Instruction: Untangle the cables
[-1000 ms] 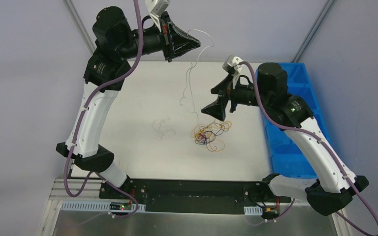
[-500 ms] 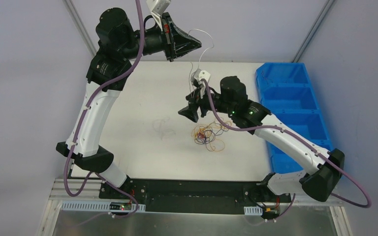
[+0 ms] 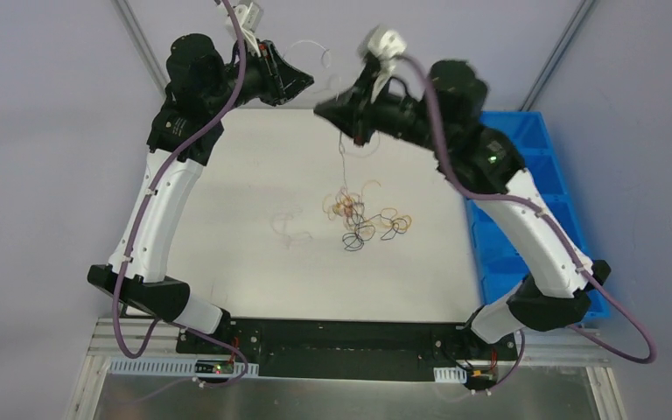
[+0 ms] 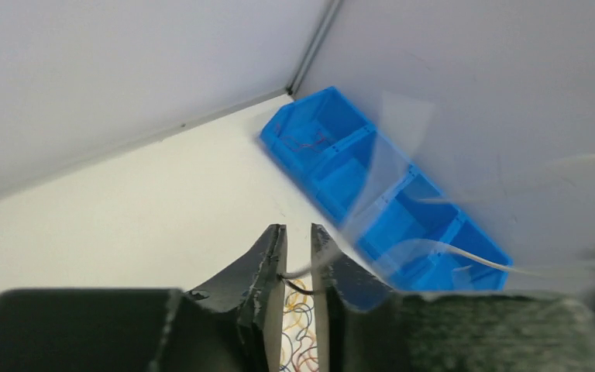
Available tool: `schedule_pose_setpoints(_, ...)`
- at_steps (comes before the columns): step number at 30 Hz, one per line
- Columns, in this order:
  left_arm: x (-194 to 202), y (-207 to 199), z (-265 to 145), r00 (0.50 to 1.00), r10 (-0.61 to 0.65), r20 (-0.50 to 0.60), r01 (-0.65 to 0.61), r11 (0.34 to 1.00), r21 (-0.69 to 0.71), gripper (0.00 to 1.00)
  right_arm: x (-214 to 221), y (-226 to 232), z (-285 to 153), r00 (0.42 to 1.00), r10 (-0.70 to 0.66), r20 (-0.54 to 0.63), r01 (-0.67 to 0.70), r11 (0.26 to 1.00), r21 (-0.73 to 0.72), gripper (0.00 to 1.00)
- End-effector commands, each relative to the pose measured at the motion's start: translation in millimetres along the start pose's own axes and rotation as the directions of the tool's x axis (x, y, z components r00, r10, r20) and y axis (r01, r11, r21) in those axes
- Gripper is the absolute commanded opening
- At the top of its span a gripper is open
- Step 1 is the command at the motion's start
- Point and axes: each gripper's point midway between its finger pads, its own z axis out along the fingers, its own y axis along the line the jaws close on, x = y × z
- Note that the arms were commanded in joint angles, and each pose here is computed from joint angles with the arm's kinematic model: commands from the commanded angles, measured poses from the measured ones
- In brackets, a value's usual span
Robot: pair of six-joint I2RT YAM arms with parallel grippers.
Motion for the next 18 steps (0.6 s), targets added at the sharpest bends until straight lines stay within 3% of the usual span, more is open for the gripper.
schedule_pose_setpoints(1,-4,14,-10,0.993,-0.102,0.052,0.105,0.993,-0.05,0.25,-140,31,-63,0.969,-0.008,0.249,0.02,0.999,-0.047,0.0)
schedule_pose_setpoints(3,5,13,-11,0.992,-0.121,0.044,0.122,0.992,-0.026,0.43,-106,22,-51,0.991,0.002,0.135,0.001,1.0,-0.023,0.0)
schedule_pose_setpoints(5,23,16,-11,0.989,-0.147,0.021,0.148,0.989,-0.016,0.65,-36,4,-37,0.999,0.043,-0.009,-0.043,0.999,0.016,0.0)
schedule_pose_setpoints(7,42,17,-15,0.989,-0.145,-0.012,0.145,0.989,0.008,0.85,-10,1,-45,0.998,0.065,0.009,-0.065,0.998,0.024,0.0)
schedule_pose_setpoints(10,75,28,-32,0.993,-0.105,-0.047,0.106,0.994,0.01,0.93,24,1,-45,0.993,0.097,-0.065,-0.095,0.995,0.035,0.0)
schedule_pose_setpoints(15,148,55,-63,0.982,-0.12,-0.149,0.117,0.993,-0.031,0.95,19,-5,-36,0.993,0.103,-0.064,-0.1,0.994,0.048,0.0)
schedule_pose_setpoints(18,177,36,-76,0.977,-0.057,-0.206,0.08,0.991,0.106,0.98,12,-7,-30,0.992,0.117,-0.054,-0.115,0.992,0.052,0.0)
